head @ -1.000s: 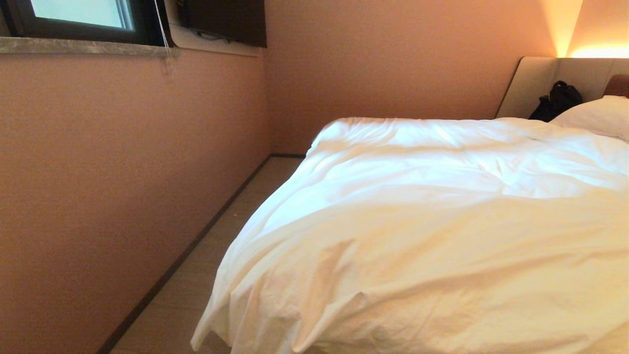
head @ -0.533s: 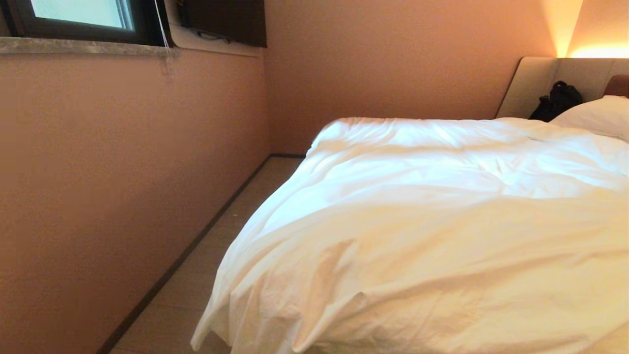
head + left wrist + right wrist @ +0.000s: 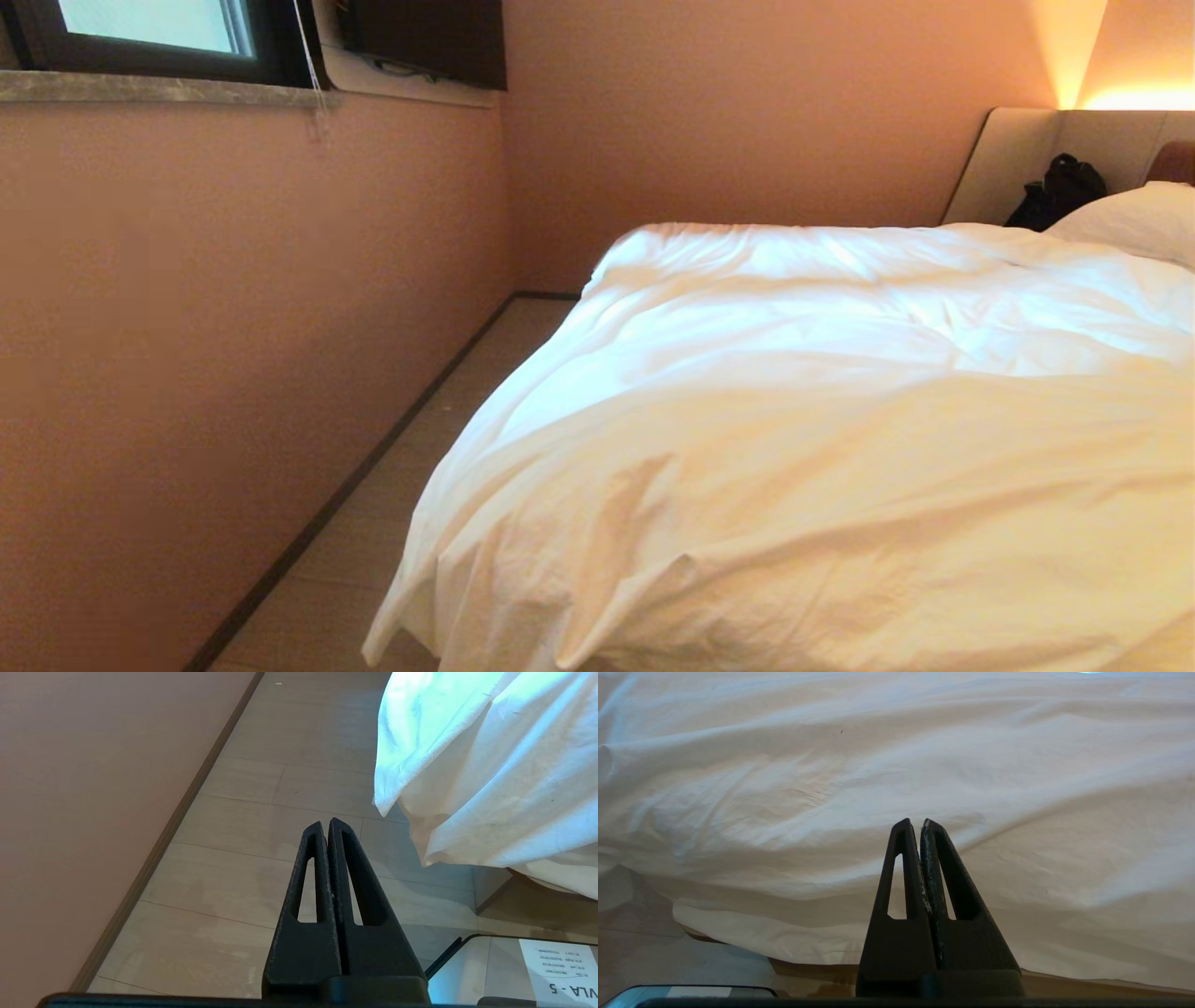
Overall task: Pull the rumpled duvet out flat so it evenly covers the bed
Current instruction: Flatten the corners of the folded blanket
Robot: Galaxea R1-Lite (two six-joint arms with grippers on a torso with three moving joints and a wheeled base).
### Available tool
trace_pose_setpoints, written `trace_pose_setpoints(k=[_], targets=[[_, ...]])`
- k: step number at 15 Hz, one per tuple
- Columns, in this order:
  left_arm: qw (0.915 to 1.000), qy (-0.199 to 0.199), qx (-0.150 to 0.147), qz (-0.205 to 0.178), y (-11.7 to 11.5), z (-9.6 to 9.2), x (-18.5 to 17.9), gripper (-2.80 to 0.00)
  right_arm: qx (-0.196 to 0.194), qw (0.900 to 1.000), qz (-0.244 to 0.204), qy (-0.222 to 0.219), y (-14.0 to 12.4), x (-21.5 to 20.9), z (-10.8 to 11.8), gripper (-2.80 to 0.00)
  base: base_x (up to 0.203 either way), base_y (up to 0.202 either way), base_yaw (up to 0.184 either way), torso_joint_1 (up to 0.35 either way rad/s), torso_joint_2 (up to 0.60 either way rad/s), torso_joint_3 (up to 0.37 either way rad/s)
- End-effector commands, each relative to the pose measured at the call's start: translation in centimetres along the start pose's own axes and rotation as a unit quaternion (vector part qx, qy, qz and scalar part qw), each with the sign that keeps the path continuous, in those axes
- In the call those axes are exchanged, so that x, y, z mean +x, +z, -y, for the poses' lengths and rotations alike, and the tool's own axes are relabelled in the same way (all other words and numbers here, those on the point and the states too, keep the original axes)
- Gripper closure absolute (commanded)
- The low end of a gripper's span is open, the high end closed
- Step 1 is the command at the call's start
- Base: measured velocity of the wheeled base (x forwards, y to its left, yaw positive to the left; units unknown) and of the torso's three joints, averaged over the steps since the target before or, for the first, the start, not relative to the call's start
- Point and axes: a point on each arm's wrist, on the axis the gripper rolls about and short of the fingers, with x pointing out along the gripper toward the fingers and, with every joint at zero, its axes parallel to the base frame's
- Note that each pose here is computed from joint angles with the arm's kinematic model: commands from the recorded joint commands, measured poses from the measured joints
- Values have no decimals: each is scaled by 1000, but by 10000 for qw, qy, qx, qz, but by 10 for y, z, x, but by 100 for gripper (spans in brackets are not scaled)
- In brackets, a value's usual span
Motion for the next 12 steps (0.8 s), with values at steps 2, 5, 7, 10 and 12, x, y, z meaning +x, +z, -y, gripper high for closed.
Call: trace_pose_setpoints(k=[2, 5, 7, 10, 12], targets=[[10000, 4, -7, 2, 0, 0, 0, 0, -2, 10000, -7, 3, 0, 0, 0, 0, 0, 0, 0, 0, 0, 0], [10000, 4, -7, 2, 0, 0, 0, 0, -2, 10000, -7, 3, 0, 0, 0, 0, 0, 0, 0, 0, 0, 0], [10000, 4, -7, 2, 0, 0, 0, 0, -2, 10000, -7, 3, 0, 0, 0, 0, 0, 0, 0, 0, 0, 0], [10000, -3, -7, 2, 0, 0, 0, 0, -10, 10000, -7, 3, 0, 0, 0, 0, 0, 0, 0, 0, 0, 0], [10000, 3, -31, 2, 0, 0, 0, 0, -2, 10000, -7, 3, 0, 0, 0, 0, 0, 0, 0, 0, 0, 0]])
